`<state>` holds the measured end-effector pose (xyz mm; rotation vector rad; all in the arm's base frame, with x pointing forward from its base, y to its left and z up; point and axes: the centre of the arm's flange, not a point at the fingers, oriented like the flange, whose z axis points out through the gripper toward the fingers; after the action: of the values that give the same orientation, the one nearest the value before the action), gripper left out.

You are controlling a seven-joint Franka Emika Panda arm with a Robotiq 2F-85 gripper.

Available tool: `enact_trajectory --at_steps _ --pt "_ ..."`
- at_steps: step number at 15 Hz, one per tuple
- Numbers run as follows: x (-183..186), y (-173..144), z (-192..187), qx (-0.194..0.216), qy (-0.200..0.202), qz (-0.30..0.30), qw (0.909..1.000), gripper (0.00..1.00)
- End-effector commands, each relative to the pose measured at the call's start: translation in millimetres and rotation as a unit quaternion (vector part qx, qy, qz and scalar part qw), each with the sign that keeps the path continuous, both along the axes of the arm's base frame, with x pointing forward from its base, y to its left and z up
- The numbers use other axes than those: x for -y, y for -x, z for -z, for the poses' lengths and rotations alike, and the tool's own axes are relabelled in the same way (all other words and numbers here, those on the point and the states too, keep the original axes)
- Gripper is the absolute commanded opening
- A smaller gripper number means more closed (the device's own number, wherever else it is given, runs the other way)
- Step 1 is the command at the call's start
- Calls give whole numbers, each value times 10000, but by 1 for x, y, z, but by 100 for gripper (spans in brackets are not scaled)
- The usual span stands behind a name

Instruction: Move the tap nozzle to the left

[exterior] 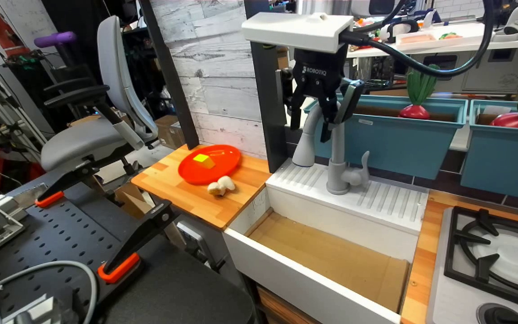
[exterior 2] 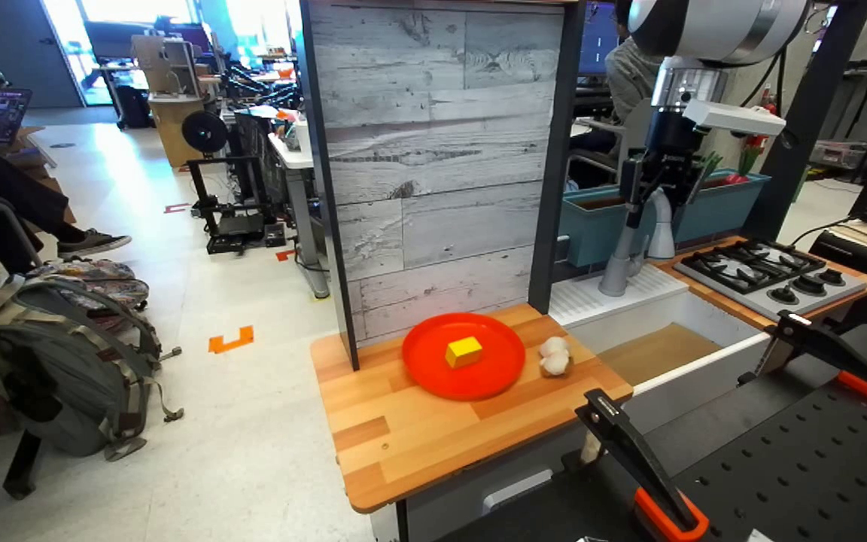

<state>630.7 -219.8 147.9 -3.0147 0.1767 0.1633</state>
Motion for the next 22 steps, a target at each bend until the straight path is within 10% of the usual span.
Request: enact_trajectory --at_steps 1,6,11,12,22 --pt "1 -4 -3 21 -76 -2 10000 35" --pt "5 7 -10 53 -51 -3 10000 1" --pt "6 12 -13 -2 19 79 10000 3" --pt "6 12 -13 -37 33 94 9999 29" --pt "17 33 -41 -167 378 206 9989 99"
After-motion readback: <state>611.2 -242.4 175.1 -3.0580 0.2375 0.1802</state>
